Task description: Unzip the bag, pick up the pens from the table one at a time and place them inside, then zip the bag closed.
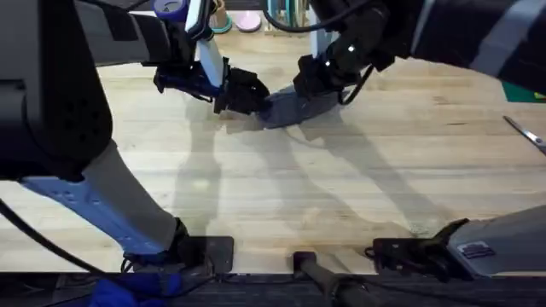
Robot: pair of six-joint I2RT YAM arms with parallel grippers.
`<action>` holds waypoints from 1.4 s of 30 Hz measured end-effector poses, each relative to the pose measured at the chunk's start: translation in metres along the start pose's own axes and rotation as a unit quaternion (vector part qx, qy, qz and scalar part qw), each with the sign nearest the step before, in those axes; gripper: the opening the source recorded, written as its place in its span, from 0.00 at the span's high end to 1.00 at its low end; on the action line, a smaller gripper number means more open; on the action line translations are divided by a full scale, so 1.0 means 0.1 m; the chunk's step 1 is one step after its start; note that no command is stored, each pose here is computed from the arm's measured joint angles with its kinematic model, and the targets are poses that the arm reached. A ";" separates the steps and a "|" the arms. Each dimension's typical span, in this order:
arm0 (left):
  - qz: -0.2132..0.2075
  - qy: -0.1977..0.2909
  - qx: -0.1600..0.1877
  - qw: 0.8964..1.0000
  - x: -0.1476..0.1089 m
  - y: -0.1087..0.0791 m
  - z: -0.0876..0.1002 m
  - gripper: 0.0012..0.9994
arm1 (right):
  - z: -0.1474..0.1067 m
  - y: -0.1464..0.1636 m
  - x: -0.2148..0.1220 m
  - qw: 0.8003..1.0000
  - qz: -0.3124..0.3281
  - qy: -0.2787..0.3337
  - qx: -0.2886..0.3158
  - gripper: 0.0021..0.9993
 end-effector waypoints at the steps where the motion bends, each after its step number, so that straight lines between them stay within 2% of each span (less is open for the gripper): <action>1: 0.000 -0.001 -0.001 1.000 0.00 0.00 0.00 0.96 | -0.01 -0.01 -0.01 1.000 0.000 -0.001 0.000 0.97; 22: -0.002 -0.007 0.000 1.000 0.01 -0.01 0.02 0.96 | -0.03 -0.47 -0.04 0.999 -0.017 -0.001 0.040 0.97; 42: -0.002 -0.007 0.001 1.000 0.01 -0.01 0.02 0.96 | -0.06 -0.78 -0.05 0.997 -0.034 0.009 0.072 0.97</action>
Point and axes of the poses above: each hand's point on the last joint's axis, 136 mm out from that joint toward the fingers, its own x axis out along the fingers, its own y axis along the line the jaws close on, z = x × y, the point moved 3 cm from there along -x, back along the fingers, and after that the axes turned 3 degrees about -x, right-handed, at the moved point
